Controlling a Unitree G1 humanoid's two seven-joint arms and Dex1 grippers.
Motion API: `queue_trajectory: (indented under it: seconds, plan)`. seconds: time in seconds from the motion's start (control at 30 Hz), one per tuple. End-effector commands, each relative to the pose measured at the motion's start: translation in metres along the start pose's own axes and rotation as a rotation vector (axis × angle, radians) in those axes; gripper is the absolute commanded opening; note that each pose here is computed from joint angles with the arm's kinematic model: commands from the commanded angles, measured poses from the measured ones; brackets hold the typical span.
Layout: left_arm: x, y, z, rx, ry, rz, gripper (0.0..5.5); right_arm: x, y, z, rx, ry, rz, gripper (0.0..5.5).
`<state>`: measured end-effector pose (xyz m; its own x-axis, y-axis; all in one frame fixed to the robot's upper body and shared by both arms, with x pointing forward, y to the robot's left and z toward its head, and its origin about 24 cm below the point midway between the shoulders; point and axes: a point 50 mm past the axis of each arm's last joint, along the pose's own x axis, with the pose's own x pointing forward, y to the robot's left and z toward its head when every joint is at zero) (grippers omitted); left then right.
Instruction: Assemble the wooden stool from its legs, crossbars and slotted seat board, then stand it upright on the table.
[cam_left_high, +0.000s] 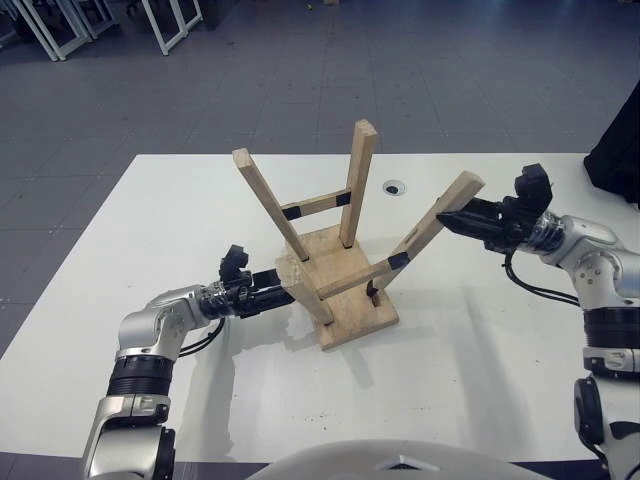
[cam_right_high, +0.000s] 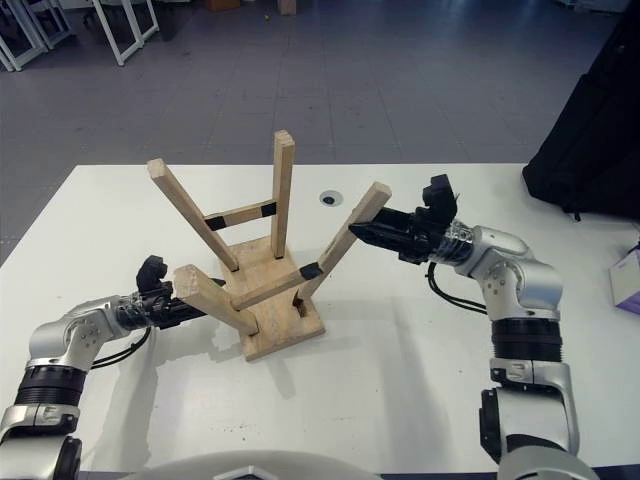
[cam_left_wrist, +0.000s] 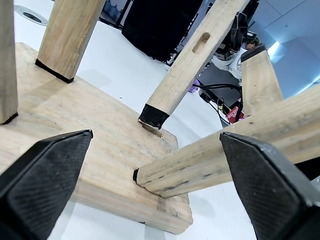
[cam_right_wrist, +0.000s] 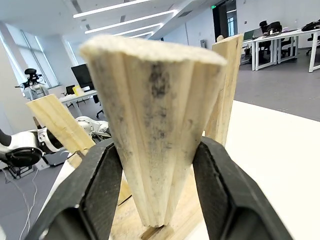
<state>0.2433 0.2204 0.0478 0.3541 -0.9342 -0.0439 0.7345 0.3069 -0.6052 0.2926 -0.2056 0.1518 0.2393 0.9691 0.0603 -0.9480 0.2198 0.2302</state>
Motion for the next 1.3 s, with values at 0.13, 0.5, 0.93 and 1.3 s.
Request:
queue_trajectory:
  seconds: [0.13,0.5,0.93,1.3]
  plan:
    - [-0.006,-0.002,-0.008,0.018,-0.01,0.079,4.71,0.001,0.008,0.011,-0.074,0.137,0.067,2.03]
    - [0.0,0.001,-0.016,0.016,-0.017,0.119,4.71,0.027,0.006,0.034,-0.266,0.342,0.241,2.03]
    - [0.002,0.001,-0.019,0.011,-0.007,0.117,4.71,0.027,0.004,0.023,-0.305,0.458,0.312,2.03]
    - [0.002,0.004,-0.02,0.011,-0.009,0.131,4.71,0.025,0.015,0.019,-0.298,0.504,0.37,2.03]
